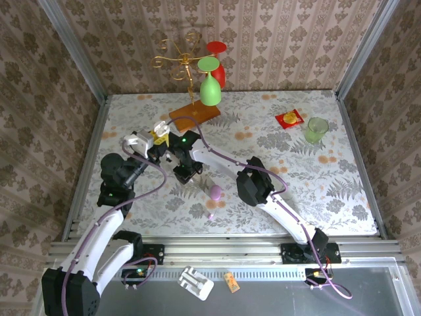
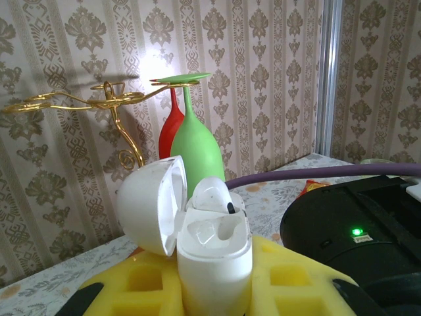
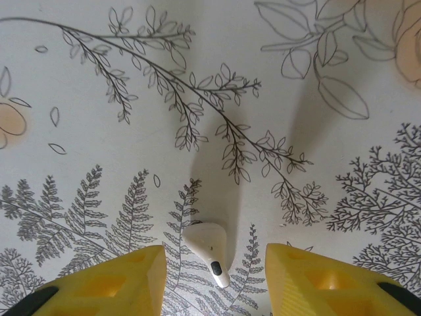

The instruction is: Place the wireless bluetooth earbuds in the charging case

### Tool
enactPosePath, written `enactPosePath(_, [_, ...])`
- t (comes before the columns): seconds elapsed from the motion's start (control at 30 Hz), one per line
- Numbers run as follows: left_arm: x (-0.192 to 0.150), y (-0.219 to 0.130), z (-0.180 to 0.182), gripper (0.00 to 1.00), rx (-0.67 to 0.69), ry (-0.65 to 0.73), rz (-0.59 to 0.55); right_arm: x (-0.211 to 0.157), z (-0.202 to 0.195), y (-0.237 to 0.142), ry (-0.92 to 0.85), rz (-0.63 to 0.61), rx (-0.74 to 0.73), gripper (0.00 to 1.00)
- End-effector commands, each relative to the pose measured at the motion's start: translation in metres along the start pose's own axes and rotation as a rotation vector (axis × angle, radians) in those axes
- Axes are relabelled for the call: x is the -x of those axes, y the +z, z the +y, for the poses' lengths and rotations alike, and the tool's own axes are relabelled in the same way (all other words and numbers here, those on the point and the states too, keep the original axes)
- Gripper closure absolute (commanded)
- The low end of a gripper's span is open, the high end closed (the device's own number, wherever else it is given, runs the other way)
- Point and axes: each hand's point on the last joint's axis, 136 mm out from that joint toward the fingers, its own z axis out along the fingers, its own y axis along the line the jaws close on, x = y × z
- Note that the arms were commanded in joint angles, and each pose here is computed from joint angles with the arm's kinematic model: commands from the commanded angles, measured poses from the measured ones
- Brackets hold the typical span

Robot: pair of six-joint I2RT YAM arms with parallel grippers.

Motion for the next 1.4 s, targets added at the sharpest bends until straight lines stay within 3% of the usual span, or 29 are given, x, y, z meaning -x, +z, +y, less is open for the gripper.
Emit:
enactPosePath(0.0, [0.012, 0.000, 0.000, 0.99, -0.014, 0.008, -0.033, -0.007, -0.001, 0.001, -0.002, 0.039, -0.008, 0.56])
enactPosePath(0.67, [0.007, 0.002, -0.001, 0.99, -0.024, -0.009, -0.031, -0.003, 0.002, 0.018, 0.041, 0.046, 0.001, 0.70])
enactPosePath(1.13, [0.000, 0.005, 0.001, 0.99, -0.017, -0.015, -0.024, 0.010, -0.011, -0.026, 0.112, -0.066, 0.006, 0.74])
enactPosePath(1.37, [-0.003, 0.008, 0.002, 0.99, -0.021, -0.025, -0.023, 0.003, -0.044, -0.041, 0.205, -0.125, -0.004, 0.75])
